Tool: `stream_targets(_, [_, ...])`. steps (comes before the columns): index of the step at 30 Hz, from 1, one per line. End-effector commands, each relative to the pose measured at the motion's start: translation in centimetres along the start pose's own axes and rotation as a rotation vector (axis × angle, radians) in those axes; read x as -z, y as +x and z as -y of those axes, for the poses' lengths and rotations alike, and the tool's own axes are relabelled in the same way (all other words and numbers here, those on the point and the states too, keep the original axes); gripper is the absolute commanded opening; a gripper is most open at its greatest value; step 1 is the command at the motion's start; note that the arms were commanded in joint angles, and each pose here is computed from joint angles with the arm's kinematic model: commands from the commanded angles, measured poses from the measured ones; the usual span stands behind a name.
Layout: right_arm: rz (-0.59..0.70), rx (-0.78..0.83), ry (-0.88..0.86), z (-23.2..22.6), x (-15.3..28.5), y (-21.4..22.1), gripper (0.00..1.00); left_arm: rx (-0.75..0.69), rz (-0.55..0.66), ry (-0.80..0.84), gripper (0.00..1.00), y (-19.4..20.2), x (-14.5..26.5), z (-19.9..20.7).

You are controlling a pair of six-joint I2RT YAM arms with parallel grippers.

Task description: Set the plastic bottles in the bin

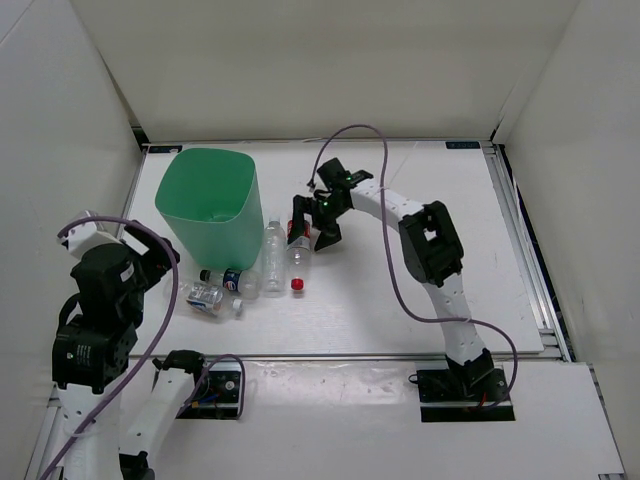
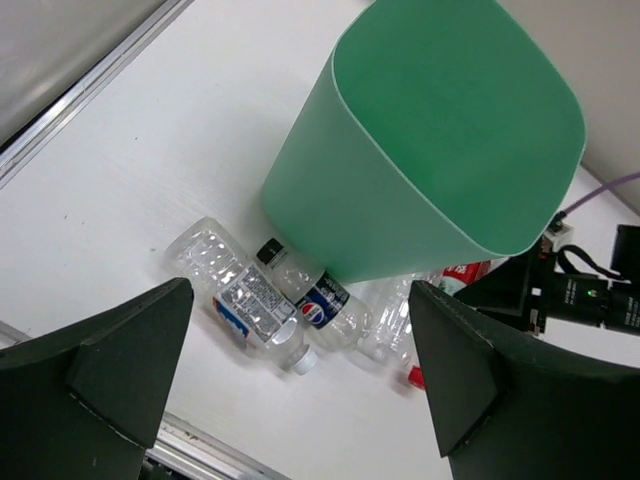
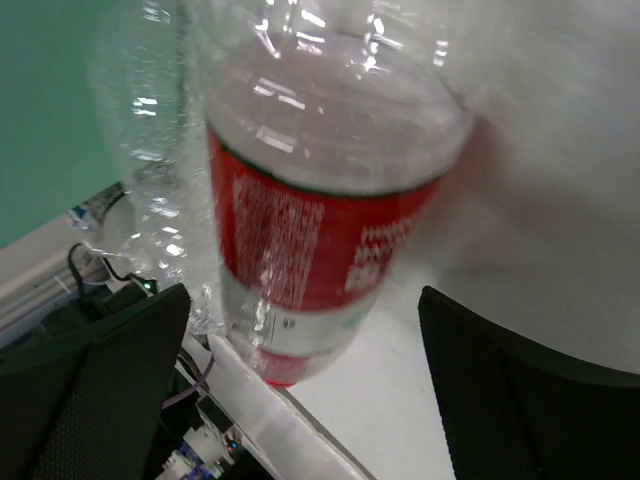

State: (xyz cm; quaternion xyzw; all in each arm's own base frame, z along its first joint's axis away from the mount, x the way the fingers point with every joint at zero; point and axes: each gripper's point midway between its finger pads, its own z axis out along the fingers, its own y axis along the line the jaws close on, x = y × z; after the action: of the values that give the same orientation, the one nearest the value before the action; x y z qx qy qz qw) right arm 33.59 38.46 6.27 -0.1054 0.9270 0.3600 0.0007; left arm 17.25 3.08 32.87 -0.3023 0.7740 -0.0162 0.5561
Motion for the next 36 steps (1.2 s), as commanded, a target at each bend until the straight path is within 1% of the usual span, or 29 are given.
stream_targets(1, [-0.029,0.047,-0.020,-0.8,-1.1,0.2,0.96,-0.016,-0.044,-0.025,1.00,1.2,0.1,-0.7])
stream_targets(2, [-0.036,0.041,-0.016,-0.6,-1.2,0.4,0.92,-0.020,-0.051,-0.029,1.00,1.4,0.2,-0.9])
stream_targets(3, [-0.051,0.023,0.009,0.4,-1.7,1.1,0.80,-0.020,-0.051,-0.029,1.00,1.4,0.2,-0.9])
stream_targets(5, [-0.042,0.026,0.016,0.4,-1.1,1.6,0.70,-0.020,-0.051,-0.029,1.00,1.4,0.2,-0.9])
stream_targets(6, [-0.032,0.016,0.031,0.9,-0.6,1.5,0.63,-0.008,-0.050,-0.030,1.00,1.4,0.2,-0.8])
stream_targets(8, [-0.015,0.017,0.041,1.1,1.0,1.9,0.58,0.001,-0.050,-0.030,1.00,1.4,0.2,-0.8])
stream_targets(9, [0.017,0.038,0.037,0.1,2.5,1.9,0.53,0.010,-0.057,-0.035,1.00,1.6,0.0,-0.8])
stream_targets(10, [0.040,0.018,0.066,1.1,3.6,1.9,0.51,0.027,-0.065,-0.055,1.00,2.0,-0.2,-1.1])
stream_targets(11, [0.062,0.023,0.059,0.7,4.8,1.9,0.49,0.048,-0.058,-0.051,1.00,1.9,0.0,-1.1])
stream_targets(12, [0.129,0.055,0.043,-0.9,7.6,1.3,0.47,0.053,-0.077,-0.066,1.00,2.6,-0.2,-1.4])
stream_targets(13, [0.167,0.036,0.025,-2.0,9.2,1.0,0.43,0.066,-0.087,-0.091,1.00,3.3,-0.3,-2.0])
stream_targets(14, [0.203,0.036,0.009,-3.0,10.8,0.8,0.43,0.080,-0.100,-0.103,1.00,3.8,-0.5,-2.1])
stream_targets(15, [0.295,0.070,-0.025,-5.6,14.4,0.0,0.42,0.110,-0.106,-0.111,1.00,4.1,-0.6,-2.1])
stream_targets(17, [0.413,0.087,-0.076,-9.1,18.1,-1.2,0.40,0.124,-0.143,-0.103,1.00,5.4,-0.9,-2.0])
stream_targets(19, [0.577,0.185,-0.159,-14.5,22.6,-3.1,0.40,0.151,-0.165,-0.113,1.00,6.3,-1.0,-2.2])
stream_targets(20, [0.619,0.222,-0.189,-16.9,23.5,-3.4,0.39,0.151,-0.200,-0.115,1.00,7.4,-1.3,-2.3])
stream_targets(22, [0.681,0.284,-0.233,-19.7,23.7,-5.7,0.39,0.156,-0.222,-0.117,1.00,8.3,-1.5,-2.4])
stream_targets(23, [0.760,0.391,-0.309,-24.4,26.6,-6.0,0.39,0.167,-0.230,-0.128,1.00,8.9,-1.6,-2.7])
stream_targets(24, [0.759,0.417,-0.296,-24.6,24.2,-8.0,0.39,0.183,-0.234,-0.135,1.00,9.3,-1.4,-3.0])
stream_targets(26, [0.867,0.481,-0.315,-27.7,24.8,-9.5,0.39,0.203,-0.253,-0.112,1.00,9.8,-1.2,-2.7])
stream_targets(28, [0.900,0.535,-0.317,-29.0,23.2,-9.3,0.39,0.209,-0.258,-0.095,1.00,9.9,-1.0,-2.5])
stream_targets(29, [0.961,0.582,-0.340,-30.4,23.6,-9.2,0.42,0.209,-0.258,-0.095,1.00,9.9,-1.0,-2.5])
stream_targets(30, [0.997,0.589,-0.294,-30.2,22.8,-9.7,0.44,0.209,-0.258,-0.095,1.00,9.8,-0.8,-2.5])
stream_targets(31, [0.997,0.641,-0.291,-31.7,21.3,-8.8,0.46,0.203,-0.268,-0.105,1.00,9.9,-1.0,-2.5])
stream_targets(32, [0.982,0.704,-0.231,-31.2,18.8,-9.3,0.49,0.199,-0.276,-0.112,1.00,9.9,-0.9,-2.5])
stream_targets(33, [0.971,0.770,-0.242,-32.9,17.7,-7.9,0.59,0.187,-0.296,-0.131,1.00,10.3,-1.1,-2.7])
stream_targets(34, [1.011,0.797,-0.202,-33.4,18.2,-7.7,0.79,0.173,-0.297,-0.129,1.00,10.1,-1.1,-2.6])
stream_targets(35, [1.008,0.829,-0.170,-33.4,17.6,-7.2,0.79,0.157,-0.305,-0.134,1.00,10.2,-1.2,-2.6])
stream_targets(36, [1.003,0.879,-0.151,-33.5,17.5,-6.5,0.86,0.151,-0.316,-0.144,1.00,10.3,-1.4,-2.6])
